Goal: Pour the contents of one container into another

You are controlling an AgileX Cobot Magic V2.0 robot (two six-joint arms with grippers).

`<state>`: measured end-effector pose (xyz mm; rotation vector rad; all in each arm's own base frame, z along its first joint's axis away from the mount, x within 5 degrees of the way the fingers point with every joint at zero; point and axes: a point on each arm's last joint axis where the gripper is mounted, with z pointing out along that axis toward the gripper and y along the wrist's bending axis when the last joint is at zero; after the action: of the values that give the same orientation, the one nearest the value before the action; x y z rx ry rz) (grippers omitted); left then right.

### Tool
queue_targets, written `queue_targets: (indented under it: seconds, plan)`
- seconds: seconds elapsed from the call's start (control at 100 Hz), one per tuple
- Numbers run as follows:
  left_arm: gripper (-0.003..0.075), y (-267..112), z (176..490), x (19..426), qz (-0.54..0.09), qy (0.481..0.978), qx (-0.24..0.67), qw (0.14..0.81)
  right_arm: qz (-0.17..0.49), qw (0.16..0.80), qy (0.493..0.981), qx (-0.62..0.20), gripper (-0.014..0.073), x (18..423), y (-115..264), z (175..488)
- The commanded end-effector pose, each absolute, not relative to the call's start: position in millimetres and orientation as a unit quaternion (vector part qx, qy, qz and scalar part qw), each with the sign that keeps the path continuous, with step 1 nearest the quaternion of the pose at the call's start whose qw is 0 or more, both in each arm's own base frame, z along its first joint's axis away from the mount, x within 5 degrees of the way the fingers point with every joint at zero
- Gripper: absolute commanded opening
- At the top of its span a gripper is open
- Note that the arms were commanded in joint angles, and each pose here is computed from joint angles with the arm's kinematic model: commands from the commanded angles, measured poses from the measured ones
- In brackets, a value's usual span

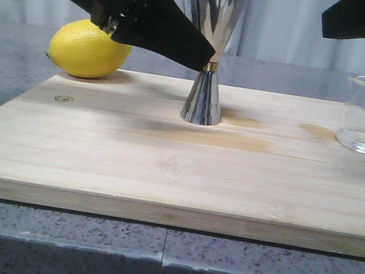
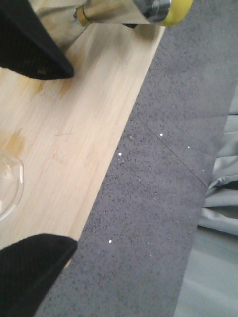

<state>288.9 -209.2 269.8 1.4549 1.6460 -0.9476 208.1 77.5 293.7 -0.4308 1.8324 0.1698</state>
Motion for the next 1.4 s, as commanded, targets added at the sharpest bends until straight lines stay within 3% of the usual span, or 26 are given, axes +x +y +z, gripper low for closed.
queue_targets:
  seconds: [0.0,0.4,0.62,0.79,1.1,1.39]
  plan:
    - [0.0548,-206,306,278,-0.369,0.628,0.557,0.399,0.075,0.607,0.769,-0.184,0.0575,210,78,325]
    - [0.0547,-169,345,256,-0.23,0.735,0.51,0.383,0.079,0.517,0.826,-0.209,0.0575,202,79,377]
    - [0.0546,-133,385,230,-0.149,0.823,0.39,0.384,0.084,0.495,0.841,-0.203,0.0575,185,72,386]
    - [0.0546,-106,398,205,-0.098,0.871,0.317,0.363,0.064,0.495,0.847,-0.184,0.0575,166,60,393]
    - [0.0546,-63,378,169,-0.014,0.93,0.154,0.332,0.01,0.492,0.862,-0.121,0.0573,131,26,393]
    - [0.0546,-37,363,122,-0.022,0.926,0.082,0.367,0.022,0.514,0.855,-0.074,0.0573,93,13,370]
